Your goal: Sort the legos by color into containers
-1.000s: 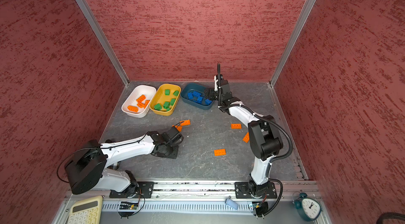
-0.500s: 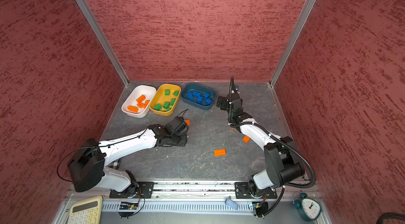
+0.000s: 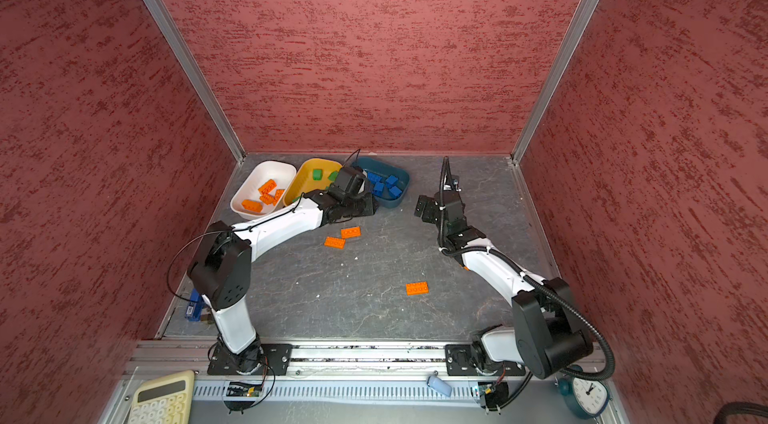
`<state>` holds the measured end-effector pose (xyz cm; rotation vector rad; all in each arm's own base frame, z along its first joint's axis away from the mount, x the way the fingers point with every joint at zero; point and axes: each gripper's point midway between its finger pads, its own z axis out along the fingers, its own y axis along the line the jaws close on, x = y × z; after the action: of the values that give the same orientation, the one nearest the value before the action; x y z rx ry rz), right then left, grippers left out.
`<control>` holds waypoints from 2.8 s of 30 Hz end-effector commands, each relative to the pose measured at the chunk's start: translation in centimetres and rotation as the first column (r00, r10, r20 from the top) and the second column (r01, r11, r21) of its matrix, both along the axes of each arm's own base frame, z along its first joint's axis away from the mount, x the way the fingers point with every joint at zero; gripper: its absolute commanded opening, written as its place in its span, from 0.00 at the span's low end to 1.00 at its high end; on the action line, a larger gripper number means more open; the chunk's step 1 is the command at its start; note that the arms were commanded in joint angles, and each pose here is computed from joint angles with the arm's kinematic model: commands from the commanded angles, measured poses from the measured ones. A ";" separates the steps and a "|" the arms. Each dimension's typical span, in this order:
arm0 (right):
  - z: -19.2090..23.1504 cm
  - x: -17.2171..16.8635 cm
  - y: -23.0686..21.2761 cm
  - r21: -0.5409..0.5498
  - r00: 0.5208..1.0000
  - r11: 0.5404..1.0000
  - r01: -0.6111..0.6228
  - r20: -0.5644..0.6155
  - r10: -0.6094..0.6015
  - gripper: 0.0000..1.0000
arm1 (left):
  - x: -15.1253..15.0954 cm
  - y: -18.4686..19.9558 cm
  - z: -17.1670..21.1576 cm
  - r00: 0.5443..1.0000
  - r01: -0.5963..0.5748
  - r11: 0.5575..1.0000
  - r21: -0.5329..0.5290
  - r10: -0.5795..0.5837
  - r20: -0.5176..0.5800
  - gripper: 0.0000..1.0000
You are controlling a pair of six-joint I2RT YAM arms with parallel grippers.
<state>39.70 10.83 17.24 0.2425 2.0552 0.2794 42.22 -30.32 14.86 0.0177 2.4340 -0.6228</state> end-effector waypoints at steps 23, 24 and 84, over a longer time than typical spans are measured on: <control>-6.1 -8.0 1.4 0.095 0.917 0.986 -0.140 -0.364 0.165 0.99 | 18.7 3.4 -4.0 0.959 -0.280 0.957 -0.079 0.282 0.021 0.37; -6.3 -8.4 1.6 0.111 0.911 0.984 -0.142 -0.373 0.173 0.99 | 18.8 3.2 -4.0 0.958 -0.285 0.954 -0.089 0.287 0.009 0.41; -7.5 -13.5 12.2 -0.152 0.829 0.852 -0.501 -0.367 0.423 0.61 | -0.4 4.6 1.2 0.978 0.112 0.969 -0.219 -0.147 -0.147 0.99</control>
<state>23.20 20.61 6.15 -0.3319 2.6785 0.1943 45.35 -26.00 18.03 -0.0753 2.4042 -0.9520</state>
